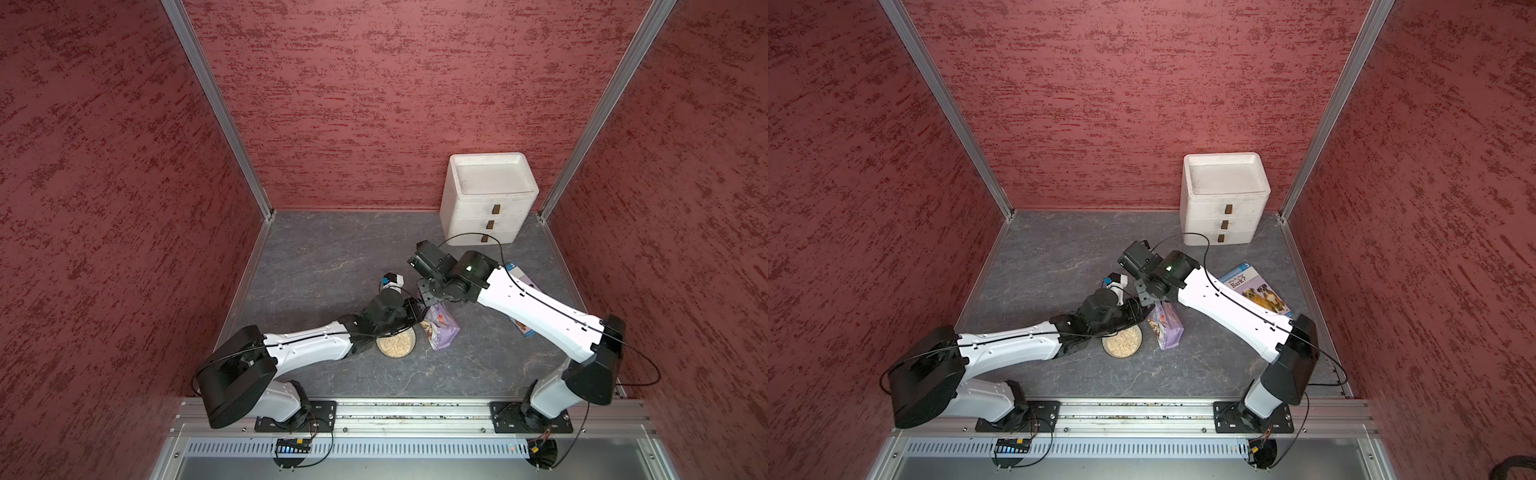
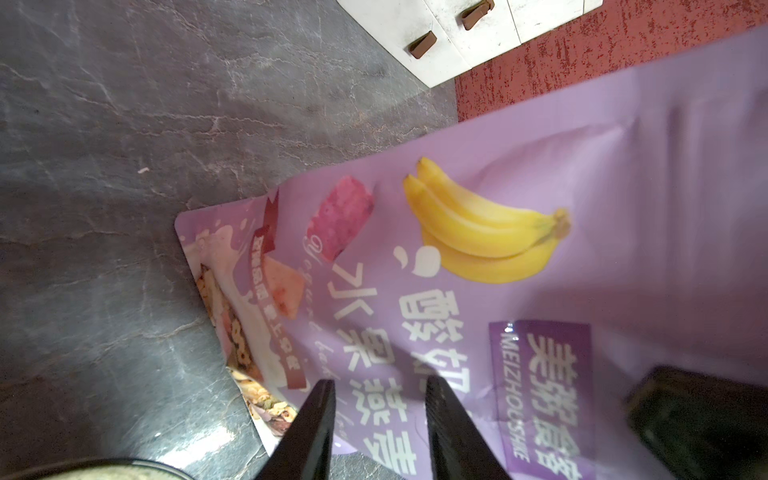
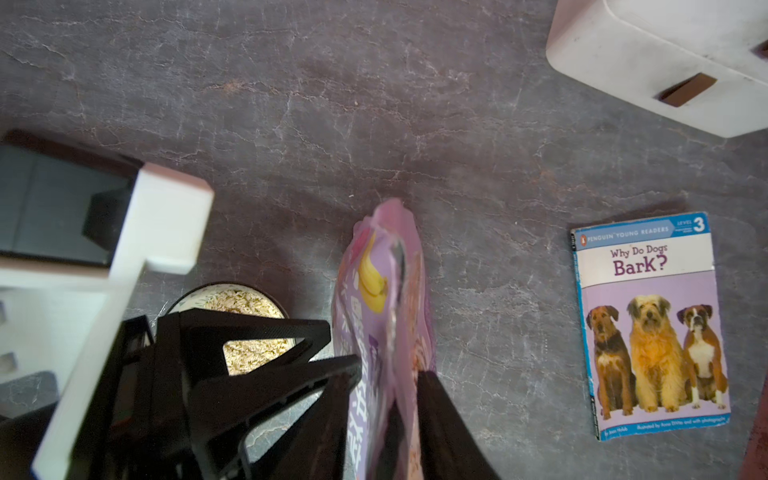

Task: Pour the oats into the breakfast bowl
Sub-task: Close the oats bag at the center of the board.

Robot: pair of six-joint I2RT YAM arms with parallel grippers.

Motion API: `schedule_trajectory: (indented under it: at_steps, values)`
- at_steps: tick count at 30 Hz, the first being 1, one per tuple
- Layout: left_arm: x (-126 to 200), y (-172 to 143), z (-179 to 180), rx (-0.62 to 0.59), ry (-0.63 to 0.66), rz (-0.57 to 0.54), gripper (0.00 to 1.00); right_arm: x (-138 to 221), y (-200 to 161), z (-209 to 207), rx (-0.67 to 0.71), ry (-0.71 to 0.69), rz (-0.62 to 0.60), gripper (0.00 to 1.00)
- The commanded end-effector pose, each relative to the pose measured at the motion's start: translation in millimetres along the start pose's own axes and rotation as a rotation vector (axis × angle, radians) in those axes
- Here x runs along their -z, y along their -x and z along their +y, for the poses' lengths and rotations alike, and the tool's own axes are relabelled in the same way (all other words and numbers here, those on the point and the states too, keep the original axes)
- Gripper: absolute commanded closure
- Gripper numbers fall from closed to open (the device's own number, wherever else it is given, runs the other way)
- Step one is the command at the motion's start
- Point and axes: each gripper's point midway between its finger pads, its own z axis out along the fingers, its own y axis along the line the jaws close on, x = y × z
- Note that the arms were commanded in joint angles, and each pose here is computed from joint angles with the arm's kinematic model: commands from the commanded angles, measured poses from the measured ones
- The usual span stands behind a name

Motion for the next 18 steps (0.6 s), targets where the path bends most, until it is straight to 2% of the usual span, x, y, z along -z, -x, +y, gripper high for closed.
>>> schedule_trajectory:
  at_steps: [1, 5, 9, 13, 18]
  values:
    - [-2.8, -0.1, -8.3, -0.001, -0.027, 0.004, 0.6, 6.8, -11.8, 5.7, -0.026, 0.055, 0.021, 0.71]
    - [-2.5, 0.0, -9.1, 0.0, -0.029, 0.003, 0.6, 1.6, -24.3, 6.8, -0.015, 0.042, 0.053, 0.75]
    - [-2.8, 0.0, -8.8, 0.001, -0.028, 0.002, 0.6, 2.1, -23.6, 1.7, -0.007, 0.001, 0.044, 1.0]
    - [-2.9, -0.1, -8.5, 0.001, -0.027, 0.002, 0.6, 10.6, -15.0, -13.4, 0.01, -0.142, -0.04, 1.0]
    - [-2.5, -0.2, -8.5, -0.001, -0.027, 0.003, 0.6, 14.0, -11.6, -5.6, 0.023, -0.108, -0.05, 1.0]
